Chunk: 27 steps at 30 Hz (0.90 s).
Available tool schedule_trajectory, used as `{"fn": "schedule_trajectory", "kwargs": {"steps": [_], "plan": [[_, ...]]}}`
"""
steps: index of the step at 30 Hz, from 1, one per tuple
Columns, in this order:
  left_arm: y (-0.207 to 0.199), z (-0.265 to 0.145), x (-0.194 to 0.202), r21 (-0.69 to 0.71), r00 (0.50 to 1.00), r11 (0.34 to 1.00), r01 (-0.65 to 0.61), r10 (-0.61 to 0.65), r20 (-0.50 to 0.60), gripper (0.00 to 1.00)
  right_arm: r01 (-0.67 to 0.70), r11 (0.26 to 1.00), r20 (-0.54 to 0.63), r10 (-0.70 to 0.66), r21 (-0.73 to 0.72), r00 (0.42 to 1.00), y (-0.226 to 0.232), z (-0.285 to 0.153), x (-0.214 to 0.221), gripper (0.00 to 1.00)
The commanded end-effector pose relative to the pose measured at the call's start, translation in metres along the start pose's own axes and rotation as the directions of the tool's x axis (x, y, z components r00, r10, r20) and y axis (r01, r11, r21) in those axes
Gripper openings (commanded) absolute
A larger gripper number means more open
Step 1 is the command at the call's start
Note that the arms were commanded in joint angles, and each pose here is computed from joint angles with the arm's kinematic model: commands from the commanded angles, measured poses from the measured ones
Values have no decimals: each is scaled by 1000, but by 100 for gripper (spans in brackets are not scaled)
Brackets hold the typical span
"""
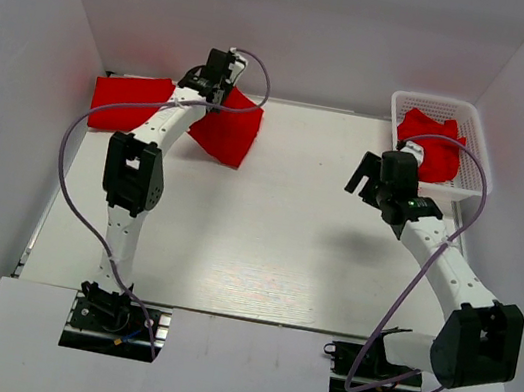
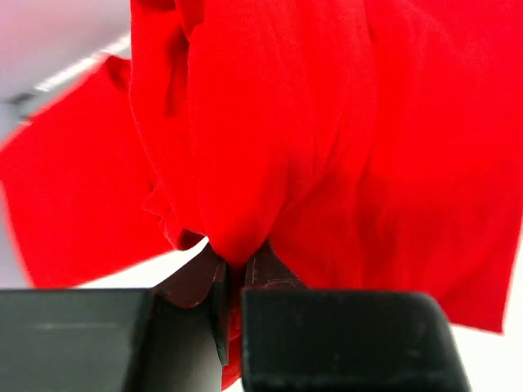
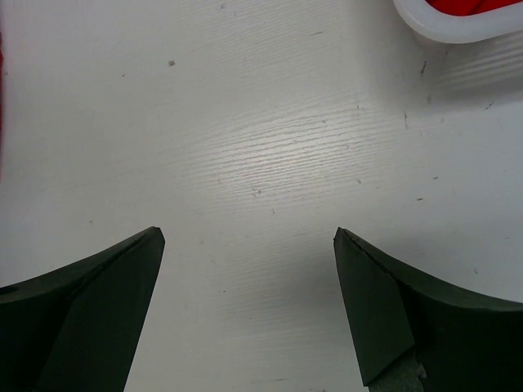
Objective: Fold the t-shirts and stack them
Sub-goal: Put the neatly folded tshirt into the corner of the board with the left arm
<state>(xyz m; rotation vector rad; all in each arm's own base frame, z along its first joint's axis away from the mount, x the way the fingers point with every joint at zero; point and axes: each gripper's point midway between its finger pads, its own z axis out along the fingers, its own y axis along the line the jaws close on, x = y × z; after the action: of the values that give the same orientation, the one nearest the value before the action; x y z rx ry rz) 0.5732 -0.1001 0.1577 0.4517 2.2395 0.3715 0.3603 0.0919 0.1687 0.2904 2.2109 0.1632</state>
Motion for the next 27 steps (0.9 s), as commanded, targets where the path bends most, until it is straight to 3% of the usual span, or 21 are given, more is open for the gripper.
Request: {"fn": "schedule_trajectory", "kwargs": {"steps": [1,15,27], "plan": [[59,-52,-47,-110,992,994,-27,40,119,0,-5,999,28,6,-51,1000,14,1,-17,90],[146,-66,-69,-278,969,956,-94,152,194,0,-46,985,-80,33,-168,996,50,21,-13,90],[213,-96,-69,-427,970,903,49,58,235,0,-36,984,-52,28,-175,998,59,22,-32,90]]}}
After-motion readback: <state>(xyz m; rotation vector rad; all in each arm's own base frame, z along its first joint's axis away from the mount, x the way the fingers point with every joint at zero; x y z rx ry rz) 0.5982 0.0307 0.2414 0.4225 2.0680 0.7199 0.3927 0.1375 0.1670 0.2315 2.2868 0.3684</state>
